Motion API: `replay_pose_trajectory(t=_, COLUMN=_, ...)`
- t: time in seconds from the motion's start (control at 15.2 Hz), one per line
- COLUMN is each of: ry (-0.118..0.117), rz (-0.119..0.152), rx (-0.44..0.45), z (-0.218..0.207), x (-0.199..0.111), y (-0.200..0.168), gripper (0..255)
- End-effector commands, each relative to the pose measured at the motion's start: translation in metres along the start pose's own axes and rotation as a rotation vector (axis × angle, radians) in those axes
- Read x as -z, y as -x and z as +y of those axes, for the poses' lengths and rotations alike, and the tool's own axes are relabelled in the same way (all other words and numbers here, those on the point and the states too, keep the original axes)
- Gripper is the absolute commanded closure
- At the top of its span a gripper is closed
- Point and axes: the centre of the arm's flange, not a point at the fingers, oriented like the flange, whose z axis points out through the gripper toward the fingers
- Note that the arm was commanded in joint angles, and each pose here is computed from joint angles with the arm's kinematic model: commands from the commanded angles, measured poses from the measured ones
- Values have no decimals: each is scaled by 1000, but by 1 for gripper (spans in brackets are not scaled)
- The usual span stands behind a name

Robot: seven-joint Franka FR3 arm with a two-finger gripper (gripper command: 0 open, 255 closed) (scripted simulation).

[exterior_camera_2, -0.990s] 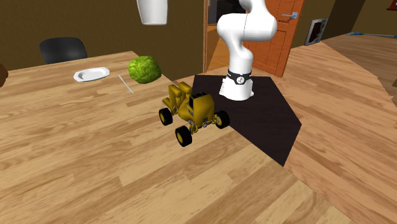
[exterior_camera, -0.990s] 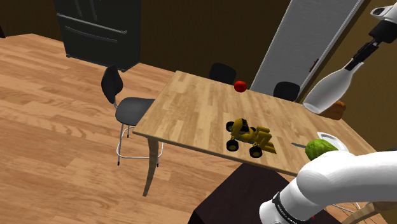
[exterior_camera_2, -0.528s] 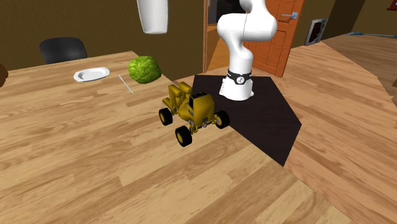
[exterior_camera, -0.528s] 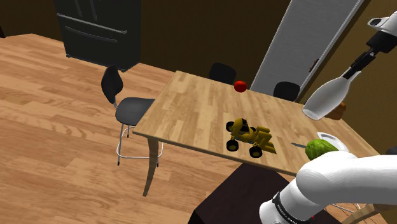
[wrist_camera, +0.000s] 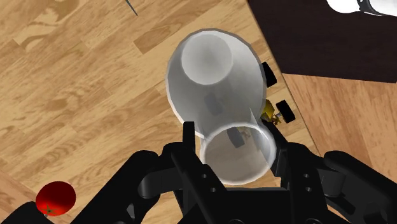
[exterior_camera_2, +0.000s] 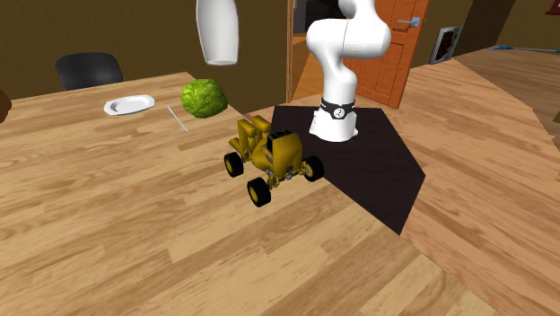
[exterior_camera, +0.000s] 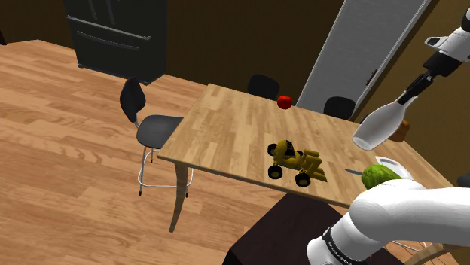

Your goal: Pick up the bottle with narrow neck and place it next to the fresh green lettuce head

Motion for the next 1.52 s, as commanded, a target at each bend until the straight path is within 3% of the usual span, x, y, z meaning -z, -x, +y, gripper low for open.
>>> replay_pose_trajectory(t=0.0, ry=1, rz=0, rx=0, z=0, x=-9, y=2, gripper=255)
replay_pose_trajectory(t=1.45, ry=1, rz=0, rx=0, z=-1, x=-124, y=20, gripper=255)
